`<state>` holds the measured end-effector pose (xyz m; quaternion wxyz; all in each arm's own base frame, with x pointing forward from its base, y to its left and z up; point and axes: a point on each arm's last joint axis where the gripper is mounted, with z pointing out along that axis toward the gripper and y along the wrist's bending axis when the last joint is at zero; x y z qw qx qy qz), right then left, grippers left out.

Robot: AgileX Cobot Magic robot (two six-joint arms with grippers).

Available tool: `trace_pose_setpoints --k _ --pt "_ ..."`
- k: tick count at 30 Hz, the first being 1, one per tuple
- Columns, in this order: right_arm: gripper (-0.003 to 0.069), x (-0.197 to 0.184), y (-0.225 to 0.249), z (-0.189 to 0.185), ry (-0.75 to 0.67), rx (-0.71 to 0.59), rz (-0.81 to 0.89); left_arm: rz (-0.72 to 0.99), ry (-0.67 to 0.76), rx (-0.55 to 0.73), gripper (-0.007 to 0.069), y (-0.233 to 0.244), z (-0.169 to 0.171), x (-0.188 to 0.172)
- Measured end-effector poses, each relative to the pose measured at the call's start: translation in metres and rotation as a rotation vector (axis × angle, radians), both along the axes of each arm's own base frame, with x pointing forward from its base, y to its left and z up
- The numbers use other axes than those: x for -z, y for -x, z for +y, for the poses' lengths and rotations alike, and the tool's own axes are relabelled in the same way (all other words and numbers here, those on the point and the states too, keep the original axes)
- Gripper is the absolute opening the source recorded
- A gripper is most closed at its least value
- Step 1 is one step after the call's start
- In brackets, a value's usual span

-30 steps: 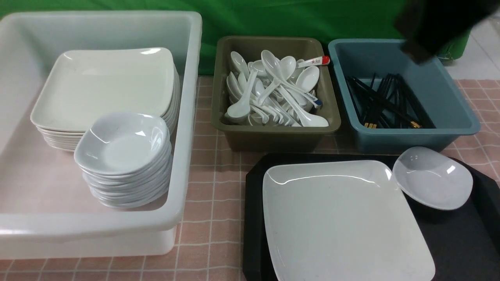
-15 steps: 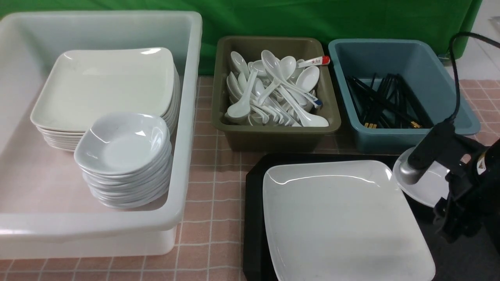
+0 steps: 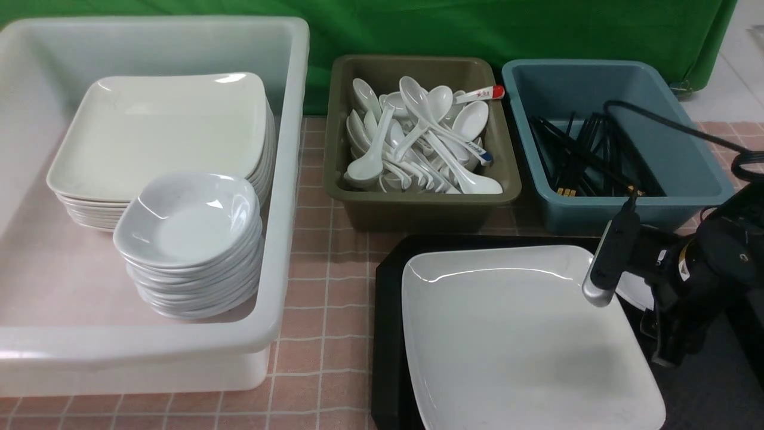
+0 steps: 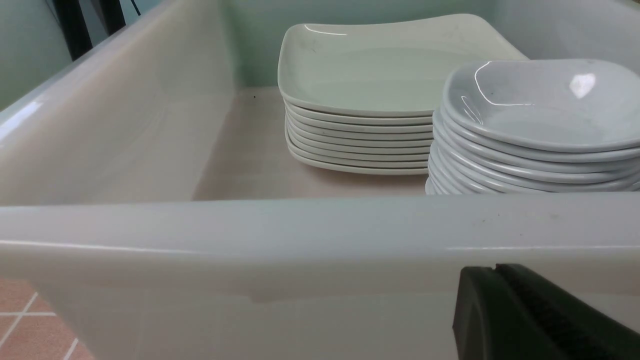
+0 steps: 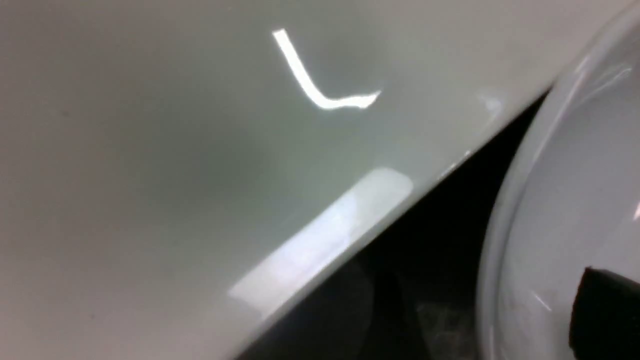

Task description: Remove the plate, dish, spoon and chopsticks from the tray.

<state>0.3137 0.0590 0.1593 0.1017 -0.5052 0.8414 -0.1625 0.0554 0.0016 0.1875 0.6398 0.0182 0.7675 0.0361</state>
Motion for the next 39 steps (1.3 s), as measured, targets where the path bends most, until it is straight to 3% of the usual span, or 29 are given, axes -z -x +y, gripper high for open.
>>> trace_pose_setpoints --k 6,9,10,11,13,18,25,29,31,32,36,39 --pt "0.0467 0.013 -0.004 0.000 0.036 -0.041 0.019 0.000 0.001 0.000 0.0022 0.000 0.000 0.000" --pt "0.0277 0.015 -0.004 -0.001 0.042 -0.046 0.022 0.000 0.001 0.000 0.0022 0.000 0.000 0.000" --pt "0.0277 0.015 -0.004 -0.001 0.044 -0.048 0.022 0.000 0.001 0.000 0.0022 0.000 0.000 0.000" --pt "0.0171 0.011 -0.004 0.000 0.051 -0.055 0.016 0.000 0.001 0.000 0.0022 0.000 0.000 0.000" --pt "0.0124 0.002 -0.003 0.002 0.058 -0.061 -0.007 0.000 0.001 0.000 0.0024 0.000 0.000 0.000" --pt "0.0084 -0.020 0.010 0.007 0.051 0.008 -0.022 0.000 0.001 0.000 0.0024 0.000 0.000 0.000" --pt "0.0083 -0.086 0.056 0.033 -0.050 0.053 -0.087 0.000 0.001 0.000 0.0024 0.000 0.000 0.000" --pt "0.0083 -0.163 0.090 0.065 -0.360 -0.017 -0.250 0.000 0.001 0.000 0.0024 0.000 0.000 0.000" --pt "0.0083 -0.181 0.096 0.079 -0.487 -0.071 -0.281 0.000 0.001 0.000 0.0024 0.000 0.000 0.000" --pt "0.0083 -0.203 0.102 0.099 -0.637 -0.167 -0.320 0.000 0.001 0.000 0.0024 0.000 0.000 0.000" --pt "0.0083 -0.229 0.113 0.164 -0.897 -0.434 -0.277 0.000 0.001 0.000 0.0024 0.000 0.000 0.000" --pt "0.0083 -0.222 0.099 0.209 -0.927 -0.502 -0.230 0.000 0.001 0.000 0.0024 0.000 0.000 0.000"
